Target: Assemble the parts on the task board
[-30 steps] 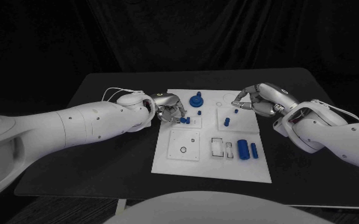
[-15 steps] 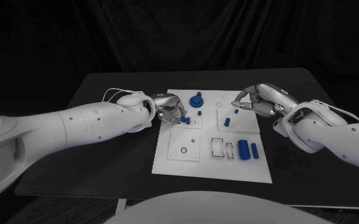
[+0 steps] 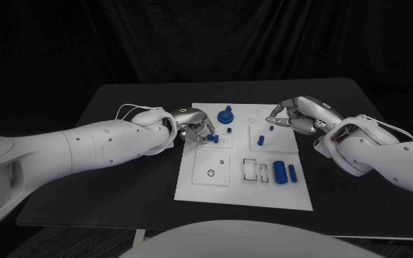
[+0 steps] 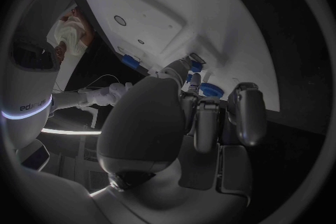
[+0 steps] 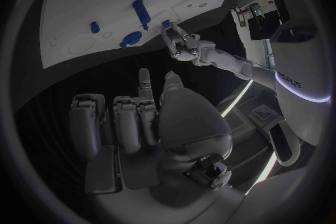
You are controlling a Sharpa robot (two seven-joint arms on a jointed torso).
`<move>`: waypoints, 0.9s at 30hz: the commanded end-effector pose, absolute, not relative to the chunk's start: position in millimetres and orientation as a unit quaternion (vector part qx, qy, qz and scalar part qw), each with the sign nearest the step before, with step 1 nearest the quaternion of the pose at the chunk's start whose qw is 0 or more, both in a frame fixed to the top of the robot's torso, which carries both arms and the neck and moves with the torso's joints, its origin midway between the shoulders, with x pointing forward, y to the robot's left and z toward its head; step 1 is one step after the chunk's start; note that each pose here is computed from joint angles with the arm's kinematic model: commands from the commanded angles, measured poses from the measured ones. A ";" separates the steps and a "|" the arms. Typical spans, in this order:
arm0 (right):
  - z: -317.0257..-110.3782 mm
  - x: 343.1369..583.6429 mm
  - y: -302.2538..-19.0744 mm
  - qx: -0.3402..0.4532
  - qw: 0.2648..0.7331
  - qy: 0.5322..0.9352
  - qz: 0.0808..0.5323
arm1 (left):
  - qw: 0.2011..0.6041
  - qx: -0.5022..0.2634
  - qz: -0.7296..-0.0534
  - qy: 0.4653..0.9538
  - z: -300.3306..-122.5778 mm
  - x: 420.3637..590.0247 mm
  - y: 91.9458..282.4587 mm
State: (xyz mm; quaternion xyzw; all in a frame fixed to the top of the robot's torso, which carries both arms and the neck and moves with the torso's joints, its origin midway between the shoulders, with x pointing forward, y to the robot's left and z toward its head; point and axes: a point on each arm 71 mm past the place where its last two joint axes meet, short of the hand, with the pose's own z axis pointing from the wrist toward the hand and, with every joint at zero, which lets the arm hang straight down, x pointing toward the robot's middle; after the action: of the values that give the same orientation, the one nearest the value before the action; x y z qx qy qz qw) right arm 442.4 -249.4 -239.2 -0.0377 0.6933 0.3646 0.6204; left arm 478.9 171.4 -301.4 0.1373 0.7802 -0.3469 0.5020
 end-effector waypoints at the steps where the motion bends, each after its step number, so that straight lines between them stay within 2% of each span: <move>1: -241.3 442.2 -249.7 -0.034 0.616 0.700 0.359 | 0.508 0.144 -0.361 0.769 -299.3 477.2 167.8; 27: -242.6 441.9 -249.3 -0.034 0.613 0.703 0.359 | 0.488 0.138 -0.338 0.793 -306.0 481.4 167.1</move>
State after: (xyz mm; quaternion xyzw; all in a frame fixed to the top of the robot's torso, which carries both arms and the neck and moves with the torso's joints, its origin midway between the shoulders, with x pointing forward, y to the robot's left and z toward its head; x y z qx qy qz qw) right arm 442.2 -249.0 -240.8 -0.0376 0.6972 0.3641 0.6163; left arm 482.4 168.4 -303.6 0.1378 0.7859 -0.3404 0.4975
